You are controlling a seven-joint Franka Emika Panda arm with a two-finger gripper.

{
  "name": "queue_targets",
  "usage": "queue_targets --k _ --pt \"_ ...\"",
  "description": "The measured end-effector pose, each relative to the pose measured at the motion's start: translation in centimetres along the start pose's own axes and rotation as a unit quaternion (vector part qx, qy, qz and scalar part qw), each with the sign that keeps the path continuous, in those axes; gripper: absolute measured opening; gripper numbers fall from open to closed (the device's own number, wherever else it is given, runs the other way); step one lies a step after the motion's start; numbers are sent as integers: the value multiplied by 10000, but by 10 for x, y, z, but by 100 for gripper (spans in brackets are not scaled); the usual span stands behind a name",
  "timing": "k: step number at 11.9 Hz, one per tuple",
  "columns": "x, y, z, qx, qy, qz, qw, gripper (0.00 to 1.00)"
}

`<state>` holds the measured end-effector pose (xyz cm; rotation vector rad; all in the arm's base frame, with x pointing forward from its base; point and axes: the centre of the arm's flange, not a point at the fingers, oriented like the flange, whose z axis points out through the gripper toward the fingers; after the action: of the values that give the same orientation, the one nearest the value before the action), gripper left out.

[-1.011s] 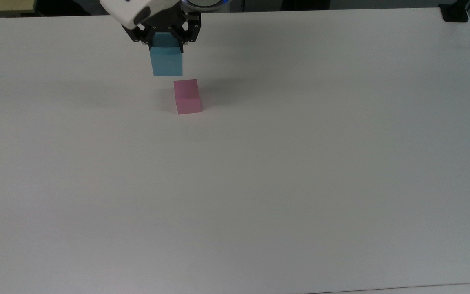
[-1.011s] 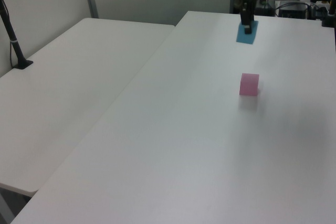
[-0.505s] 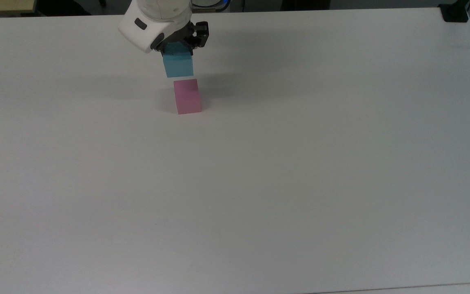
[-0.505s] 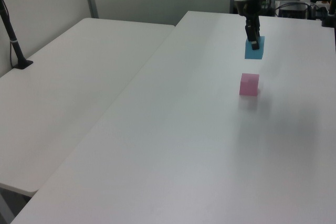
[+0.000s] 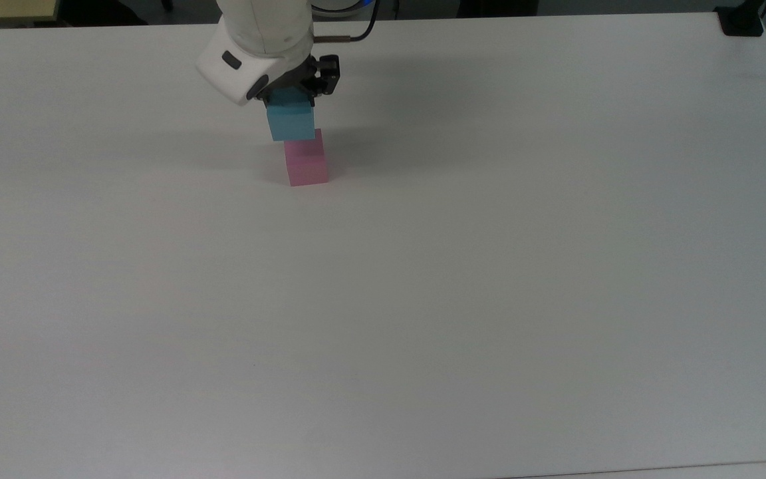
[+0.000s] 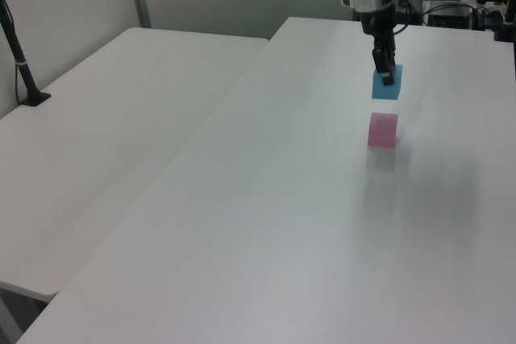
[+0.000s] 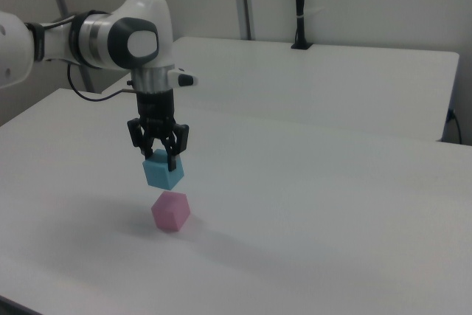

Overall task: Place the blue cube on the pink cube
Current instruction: 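Lower the blue cube onto the top of the pink cube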

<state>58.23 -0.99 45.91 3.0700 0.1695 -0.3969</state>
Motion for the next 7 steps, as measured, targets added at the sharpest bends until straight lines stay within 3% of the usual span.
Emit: queue_targets --k 7 --pt "19 -5 46 -22 158 253 9996 59"
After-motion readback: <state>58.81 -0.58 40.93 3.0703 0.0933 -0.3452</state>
